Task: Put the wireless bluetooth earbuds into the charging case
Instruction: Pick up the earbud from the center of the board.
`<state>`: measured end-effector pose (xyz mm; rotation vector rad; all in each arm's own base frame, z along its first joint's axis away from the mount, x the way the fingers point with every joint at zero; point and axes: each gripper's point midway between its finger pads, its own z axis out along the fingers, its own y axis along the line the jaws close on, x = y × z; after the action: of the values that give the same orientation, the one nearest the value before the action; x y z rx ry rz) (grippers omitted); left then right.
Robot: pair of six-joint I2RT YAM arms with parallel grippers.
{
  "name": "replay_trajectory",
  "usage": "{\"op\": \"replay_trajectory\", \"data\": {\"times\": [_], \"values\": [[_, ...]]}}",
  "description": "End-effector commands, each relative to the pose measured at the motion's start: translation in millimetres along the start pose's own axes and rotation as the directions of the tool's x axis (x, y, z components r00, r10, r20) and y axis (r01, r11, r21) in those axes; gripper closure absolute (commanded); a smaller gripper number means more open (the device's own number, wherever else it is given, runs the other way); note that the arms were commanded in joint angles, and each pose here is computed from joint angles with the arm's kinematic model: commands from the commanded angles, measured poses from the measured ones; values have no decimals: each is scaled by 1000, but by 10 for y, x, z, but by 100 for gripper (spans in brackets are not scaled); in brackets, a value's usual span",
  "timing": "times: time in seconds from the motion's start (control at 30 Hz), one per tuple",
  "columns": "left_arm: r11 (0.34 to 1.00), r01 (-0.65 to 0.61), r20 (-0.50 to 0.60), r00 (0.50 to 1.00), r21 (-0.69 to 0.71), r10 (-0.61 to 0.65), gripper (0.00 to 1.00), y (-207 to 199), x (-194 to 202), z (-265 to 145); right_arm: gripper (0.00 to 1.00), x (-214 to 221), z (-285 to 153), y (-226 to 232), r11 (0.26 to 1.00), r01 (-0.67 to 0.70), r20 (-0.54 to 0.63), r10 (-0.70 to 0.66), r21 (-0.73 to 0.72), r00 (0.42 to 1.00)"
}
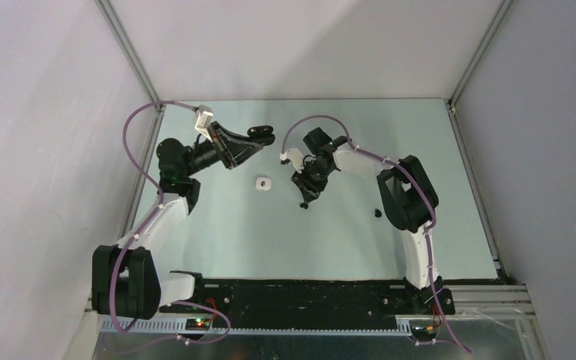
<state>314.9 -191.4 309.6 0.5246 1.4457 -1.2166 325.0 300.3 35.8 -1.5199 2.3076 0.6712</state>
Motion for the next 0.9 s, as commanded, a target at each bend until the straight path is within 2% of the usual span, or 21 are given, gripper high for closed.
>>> {"op": "replay_trajectory", "data": {"times": [0.0,0.63,0.87], "values": [[999,-46,23,999,-7,46,100,-5,-66,-23,56,-62,51,-120,999,28,-3,-27,47,1000],[999,-36,20,999,-17,36,100,38,-46,-18,54,-42,109,134,1000,29,-10,-29,-11,1000],[999,-38,18,999,-22,38,100,52,-30,-21,61,15,116,170,1000,22,-21,-22,-22,1000]]}}
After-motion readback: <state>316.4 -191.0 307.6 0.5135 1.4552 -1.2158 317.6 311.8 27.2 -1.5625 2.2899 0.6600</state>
